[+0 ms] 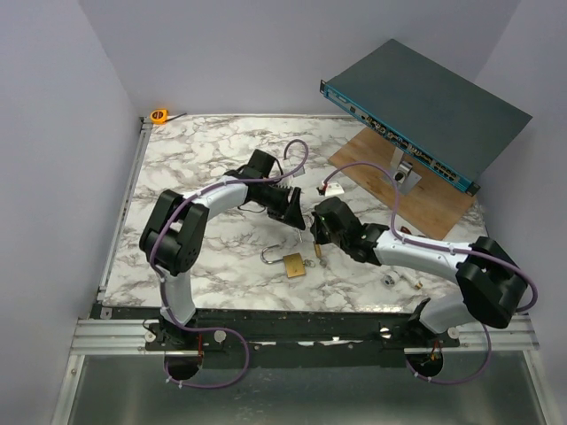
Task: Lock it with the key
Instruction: Pick up the lock from the center of the board.
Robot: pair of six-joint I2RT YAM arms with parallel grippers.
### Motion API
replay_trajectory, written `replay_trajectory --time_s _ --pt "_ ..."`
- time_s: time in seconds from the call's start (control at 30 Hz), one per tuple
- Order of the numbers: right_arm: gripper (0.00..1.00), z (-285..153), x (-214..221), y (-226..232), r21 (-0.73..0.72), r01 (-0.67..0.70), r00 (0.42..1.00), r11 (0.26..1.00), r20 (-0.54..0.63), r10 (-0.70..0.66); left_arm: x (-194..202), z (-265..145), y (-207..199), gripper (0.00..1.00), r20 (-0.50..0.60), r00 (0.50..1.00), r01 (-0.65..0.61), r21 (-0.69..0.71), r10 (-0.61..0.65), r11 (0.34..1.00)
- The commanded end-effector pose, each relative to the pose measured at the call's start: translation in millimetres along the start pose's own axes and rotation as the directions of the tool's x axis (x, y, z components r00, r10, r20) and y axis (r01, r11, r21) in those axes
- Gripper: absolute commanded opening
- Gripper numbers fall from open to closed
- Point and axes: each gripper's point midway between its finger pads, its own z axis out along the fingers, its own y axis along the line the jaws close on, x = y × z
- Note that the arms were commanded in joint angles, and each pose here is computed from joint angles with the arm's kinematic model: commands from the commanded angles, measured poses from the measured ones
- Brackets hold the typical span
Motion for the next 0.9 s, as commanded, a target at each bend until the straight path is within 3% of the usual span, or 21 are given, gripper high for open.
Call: replay_trajectory --time_s 0.0,0.23,0.43,0.53,0.6,0.87 --pt "0.01 -7 -22 12 -0.052 -0.013 0.997 0.999 0.081 0.017 -2 6 -17 0.49 -0.019 0.999 -0.040 0.085 0.042 0.996" --pt "0.01 -9 -21 12 -0.060 0.002 0.997 0.998 0.079 0.002 -14 3 -27 0.44 -0.004 0.998 -0.065 0.110 0.066 0.992" --pt "0.01 -13 -22 11 -0.065 0.012 0.996 0.998 0.085 -0.006 -13 5 -24 0.34 -0.033 0.997 -0.073 0.108 0.077 0.991" --pt "0.01 -14 -22 10 -0.064 0.015 0.996 0.998 0.087 -0.010 -11 5 -26 0.20 -0.036 0.997 -0.070 0.120 0.075 0.990" --pt "0.01 -15 -23 9 -0.059 0.018 0.996 0.998 0.091 -0.012 -9 6 -28 0.03 -0.042 0.996 -0.073 0.121 0.078 0.990" --pt "0.01 -26 -39 9 -0.060 0.029 0.991 0.998 0.133 -0.021 -4 8 -42 0.00 -0.051 0.994 -0.086 0.136 0.094 0.987"
